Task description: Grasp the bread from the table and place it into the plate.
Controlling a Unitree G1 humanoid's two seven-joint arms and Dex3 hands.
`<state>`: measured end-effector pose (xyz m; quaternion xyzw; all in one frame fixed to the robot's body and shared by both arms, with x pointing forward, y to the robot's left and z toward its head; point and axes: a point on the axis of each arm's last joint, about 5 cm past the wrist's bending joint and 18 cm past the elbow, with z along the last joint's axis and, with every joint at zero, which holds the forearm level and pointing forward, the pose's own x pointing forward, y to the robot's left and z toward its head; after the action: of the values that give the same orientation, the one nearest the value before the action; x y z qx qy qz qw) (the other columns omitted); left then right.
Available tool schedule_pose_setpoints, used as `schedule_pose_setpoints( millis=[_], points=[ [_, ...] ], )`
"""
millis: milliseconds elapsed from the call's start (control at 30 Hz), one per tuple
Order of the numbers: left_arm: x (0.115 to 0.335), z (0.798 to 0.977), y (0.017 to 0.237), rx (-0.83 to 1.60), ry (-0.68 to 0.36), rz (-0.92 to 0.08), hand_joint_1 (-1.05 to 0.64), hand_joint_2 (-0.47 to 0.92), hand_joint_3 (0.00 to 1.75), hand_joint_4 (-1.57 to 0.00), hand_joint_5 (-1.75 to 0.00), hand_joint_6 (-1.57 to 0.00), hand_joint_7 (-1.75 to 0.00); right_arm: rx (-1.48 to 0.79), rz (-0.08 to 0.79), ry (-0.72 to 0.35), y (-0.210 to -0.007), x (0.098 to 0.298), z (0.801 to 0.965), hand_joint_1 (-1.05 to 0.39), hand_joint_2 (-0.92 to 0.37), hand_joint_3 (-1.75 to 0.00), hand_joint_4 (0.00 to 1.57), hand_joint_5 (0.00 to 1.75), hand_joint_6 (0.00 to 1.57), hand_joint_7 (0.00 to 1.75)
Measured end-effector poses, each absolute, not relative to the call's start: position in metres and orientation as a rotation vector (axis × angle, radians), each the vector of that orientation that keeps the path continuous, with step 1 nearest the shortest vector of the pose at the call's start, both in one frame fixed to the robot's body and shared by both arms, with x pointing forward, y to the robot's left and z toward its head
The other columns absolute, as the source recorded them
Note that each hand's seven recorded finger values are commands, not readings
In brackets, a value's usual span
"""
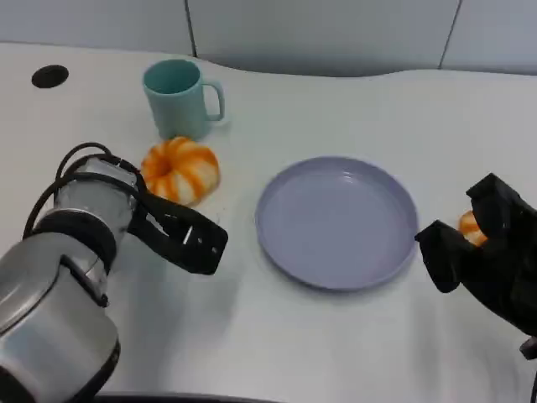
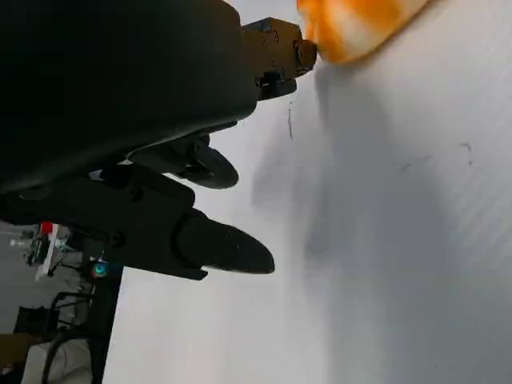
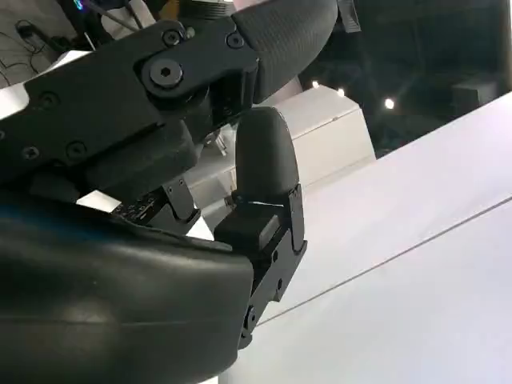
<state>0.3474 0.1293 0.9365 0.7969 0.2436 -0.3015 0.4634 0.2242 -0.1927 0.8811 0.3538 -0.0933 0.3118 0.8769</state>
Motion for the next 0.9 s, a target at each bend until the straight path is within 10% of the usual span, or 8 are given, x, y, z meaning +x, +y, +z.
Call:
schedule_pose_setpoints(
  millis=[900],
  points=[
    [0.351, 0.947, 0.141, 1.797, 0.648, -0.883, -0.23, 0.92, 0.24, -0.50, -0.03, -0.44, 0.00, 0.730, 0.639, -0.192, -0.191, 0.225, 0.882, -0.40, -0.85, -0.01, 0.86, 1.75, 0.66, 1.74]
  ],
)
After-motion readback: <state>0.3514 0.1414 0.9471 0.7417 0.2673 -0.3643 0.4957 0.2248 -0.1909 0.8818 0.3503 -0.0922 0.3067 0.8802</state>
